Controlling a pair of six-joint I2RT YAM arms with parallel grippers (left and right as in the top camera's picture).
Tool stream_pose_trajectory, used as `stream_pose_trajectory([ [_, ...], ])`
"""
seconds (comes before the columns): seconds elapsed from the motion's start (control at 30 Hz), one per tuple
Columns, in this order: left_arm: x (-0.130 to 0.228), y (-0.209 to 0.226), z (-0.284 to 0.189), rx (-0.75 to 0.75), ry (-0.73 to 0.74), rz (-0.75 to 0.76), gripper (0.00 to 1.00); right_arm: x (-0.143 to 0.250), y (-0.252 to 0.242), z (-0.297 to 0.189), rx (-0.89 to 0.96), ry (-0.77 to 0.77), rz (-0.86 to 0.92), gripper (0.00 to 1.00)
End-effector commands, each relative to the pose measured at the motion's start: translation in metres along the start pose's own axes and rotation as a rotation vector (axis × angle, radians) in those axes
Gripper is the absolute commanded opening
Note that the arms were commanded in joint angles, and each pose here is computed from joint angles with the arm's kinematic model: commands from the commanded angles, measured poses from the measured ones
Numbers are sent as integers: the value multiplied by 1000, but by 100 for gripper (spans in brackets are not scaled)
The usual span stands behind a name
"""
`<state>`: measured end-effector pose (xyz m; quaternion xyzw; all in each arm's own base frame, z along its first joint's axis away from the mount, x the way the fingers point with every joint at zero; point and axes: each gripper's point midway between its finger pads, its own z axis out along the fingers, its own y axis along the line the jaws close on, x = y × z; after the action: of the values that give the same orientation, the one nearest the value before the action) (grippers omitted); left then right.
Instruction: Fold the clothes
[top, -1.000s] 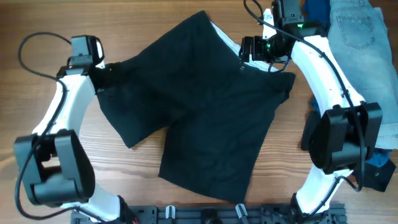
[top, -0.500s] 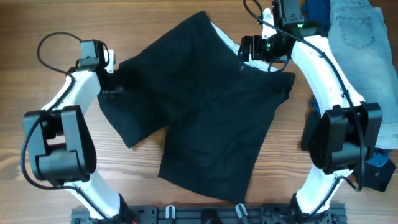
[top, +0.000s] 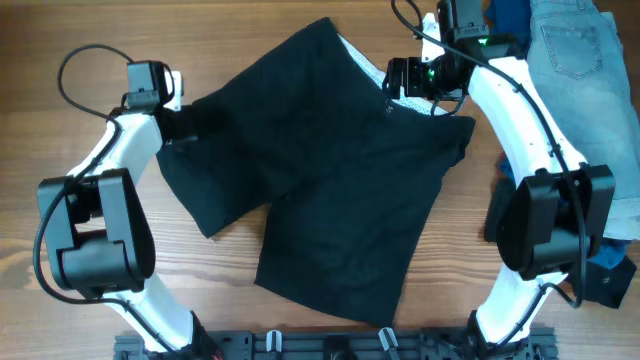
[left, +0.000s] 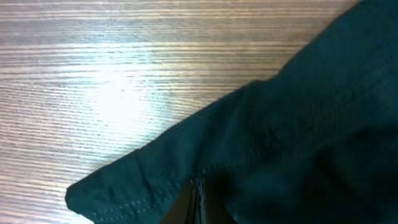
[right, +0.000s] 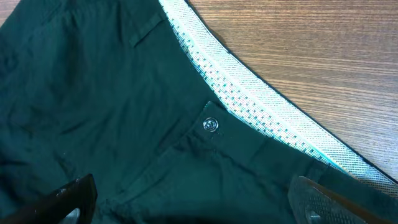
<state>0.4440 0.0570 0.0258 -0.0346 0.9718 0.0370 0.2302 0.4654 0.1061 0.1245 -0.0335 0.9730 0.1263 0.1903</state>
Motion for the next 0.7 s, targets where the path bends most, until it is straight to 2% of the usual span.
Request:
stream_pose_trajectory([
  [0.0, 2, 0, 0, -7, 18, 1, 4, -9, 6, -12, -20, -35, -17, 100],
  [0.03, 4, -1, 0, -6, 28, 4, 15, -10, 6, -12, -20, -38, -17, 100],
  [0.07, 9, -2, 0, -3, 46, 11, 31, -11, 6, -12, -20, -41, -18, 100],
  [0.1, 12, -3, -1, -2, 60, 19, 56, -11, 6, -12, -21, -44, -19, 100],
  [0.13, 15, -3, -1, -2, 72, 19, 70, -12, 6, -12, -21, -46, -20, 100],
  [0.17, 18, -3, -1, -1, 84, 20, 77, -12, 6, -12, -21, -46, -20, 100],
  [0.23, 21, -3, -1, 1, 95, 21, 82, -11, 6, -12, -21, -44, -19, 100],
  [0.4, 30, -36, -5, 197, 119, 131, 80, -11, 6, -12, -20, -41, -18, 100],
  [0.53, 31, -38, -6, 209, 120, 131, 71, -11, 6, -12, -21, -41, -18, 100],
  [0.6, 30, -38, -6, 208, 120, 132, 59, -10, 6, -12, -21, -39, -17, 100],
  [0.67, 30, -38, -6, 208, 117, 131, 35, -10, 6, -12, -20, -37, -17, 99],
])
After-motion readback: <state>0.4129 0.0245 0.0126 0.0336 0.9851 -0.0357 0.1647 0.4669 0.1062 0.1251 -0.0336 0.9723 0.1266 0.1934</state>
